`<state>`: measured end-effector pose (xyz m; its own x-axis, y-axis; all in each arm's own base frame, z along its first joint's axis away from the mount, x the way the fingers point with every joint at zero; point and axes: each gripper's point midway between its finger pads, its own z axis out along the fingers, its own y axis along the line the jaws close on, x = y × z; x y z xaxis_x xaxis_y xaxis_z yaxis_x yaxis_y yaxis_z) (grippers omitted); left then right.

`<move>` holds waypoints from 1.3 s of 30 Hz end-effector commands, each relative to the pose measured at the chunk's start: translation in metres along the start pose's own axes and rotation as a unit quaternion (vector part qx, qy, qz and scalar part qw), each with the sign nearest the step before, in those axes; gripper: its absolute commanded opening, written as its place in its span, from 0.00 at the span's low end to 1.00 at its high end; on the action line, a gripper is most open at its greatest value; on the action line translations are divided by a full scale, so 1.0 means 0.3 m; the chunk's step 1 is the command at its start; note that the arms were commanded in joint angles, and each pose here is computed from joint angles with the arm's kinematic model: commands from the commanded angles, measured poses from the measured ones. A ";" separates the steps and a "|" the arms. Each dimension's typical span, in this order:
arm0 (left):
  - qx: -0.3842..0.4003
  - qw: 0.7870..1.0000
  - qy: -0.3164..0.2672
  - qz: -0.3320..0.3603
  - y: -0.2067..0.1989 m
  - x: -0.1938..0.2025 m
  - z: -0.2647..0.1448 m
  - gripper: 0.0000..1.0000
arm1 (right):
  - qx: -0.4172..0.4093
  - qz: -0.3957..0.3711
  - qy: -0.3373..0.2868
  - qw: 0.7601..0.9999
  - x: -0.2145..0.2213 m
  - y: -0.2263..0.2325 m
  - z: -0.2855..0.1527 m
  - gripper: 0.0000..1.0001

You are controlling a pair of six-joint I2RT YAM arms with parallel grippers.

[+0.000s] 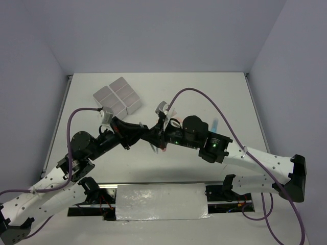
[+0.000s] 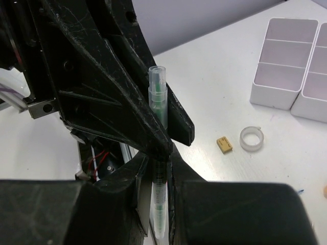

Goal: Sort the stationery into containers
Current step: Close the pen cap on the pen, then place the pen in the storage box.

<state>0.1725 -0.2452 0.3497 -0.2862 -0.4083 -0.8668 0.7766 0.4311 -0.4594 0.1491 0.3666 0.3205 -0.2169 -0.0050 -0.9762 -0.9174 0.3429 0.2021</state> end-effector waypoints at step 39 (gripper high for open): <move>-0.673 0.686 -0.180 0.208 1.223 -0.555 -0.142 0.00 | 0.066 0.051 -0.064 0.994 0.180 -0.074 -0.316 1.00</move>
<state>0.4735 0.0069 0.2865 0.0570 -0.1203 -0.9911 -0.5269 0.8396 -0.1322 0.1277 0.2659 0.2642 -0.2667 0.1244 -0.9557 -0.8272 0.4794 0.2932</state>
